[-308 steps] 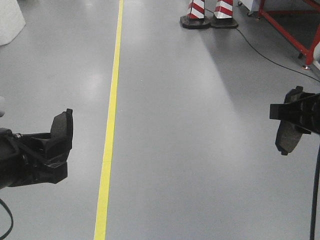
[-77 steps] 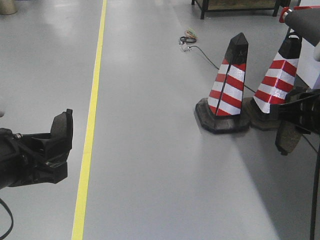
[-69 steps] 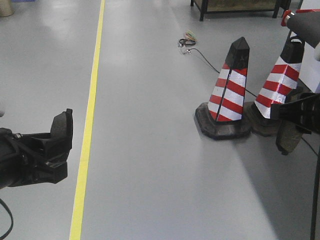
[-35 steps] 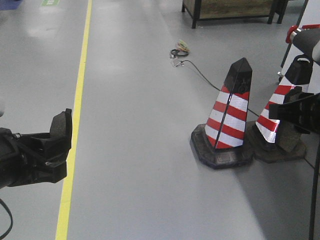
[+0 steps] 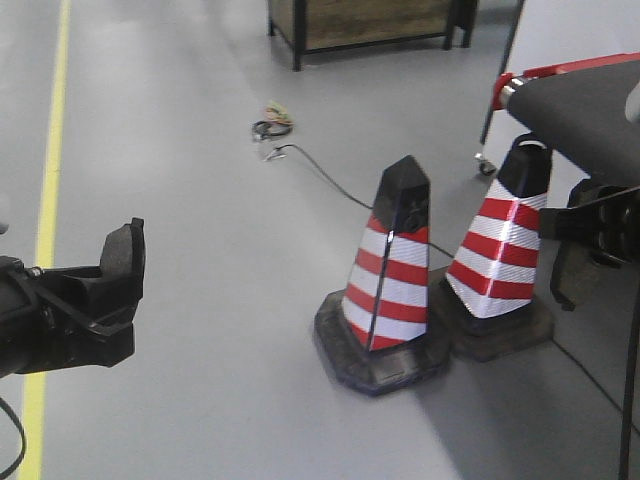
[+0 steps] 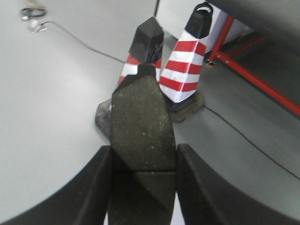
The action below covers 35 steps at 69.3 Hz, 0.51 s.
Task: Move and align brake pads A on conveyor
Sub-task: 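Drive past the cones up to the dark conveyor belt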
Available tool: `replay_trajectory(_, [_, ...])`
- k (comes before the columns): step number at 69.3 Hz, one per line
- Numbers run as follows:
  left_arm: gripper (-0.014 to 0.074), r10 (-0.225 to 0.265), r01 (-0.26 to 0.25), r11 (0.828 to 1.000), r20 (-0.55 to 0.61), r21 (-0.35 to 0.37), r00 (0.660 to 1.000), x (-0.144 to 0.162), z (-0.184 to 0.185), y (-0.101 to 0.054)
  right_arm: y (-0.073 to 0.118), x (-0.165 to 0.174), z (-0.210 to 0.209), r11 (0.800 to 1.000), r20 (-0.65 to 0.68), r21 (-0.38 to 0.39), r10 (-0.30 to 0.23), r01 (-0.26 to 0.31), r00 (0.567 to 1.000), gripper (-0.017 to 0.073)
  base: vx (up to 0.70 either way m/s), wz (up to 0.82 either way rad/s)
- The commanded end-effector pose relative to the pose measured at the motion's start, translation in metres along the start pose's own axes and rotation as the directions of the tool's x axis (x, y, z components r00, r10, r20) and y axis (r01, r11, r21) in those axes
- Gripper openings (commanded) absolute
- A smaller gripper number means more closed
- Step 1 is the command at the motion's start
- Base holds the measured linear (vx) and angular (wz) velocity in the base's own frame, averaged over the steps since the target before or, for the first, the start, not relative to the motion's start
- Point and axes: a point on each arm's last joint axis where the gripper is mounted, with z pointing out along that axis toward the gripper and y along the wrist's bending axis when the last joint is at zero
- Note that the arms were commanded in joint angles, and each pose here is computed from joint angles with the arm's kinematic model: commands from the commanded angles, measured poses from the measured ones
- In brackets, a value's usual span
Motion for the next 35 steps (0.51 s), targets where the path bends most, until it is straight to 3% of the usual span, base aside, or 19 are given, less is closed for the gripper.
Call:
replay_trajectory(1, [0.0020,0.005,-0.012,0.998,0.111,0.055,0.994,-0.0156,-0.0071,-0.0066,0.0008,-0.0143,-0.0111,0.999,0.116,-0.023,-0.020,0.023,0.993,0.0004,0.47,-0.42])
replay_trajectory(35, [0.0020,0.005,-0.012,0.998,0.111,0.055,0.994,-0.0156,-0.0071,-0.0066,0.0009,-0.0143,-0.0111,0.999,0.117,-0.023,-0.020,0.023,0.993,0.0004,0.44,-0.39])
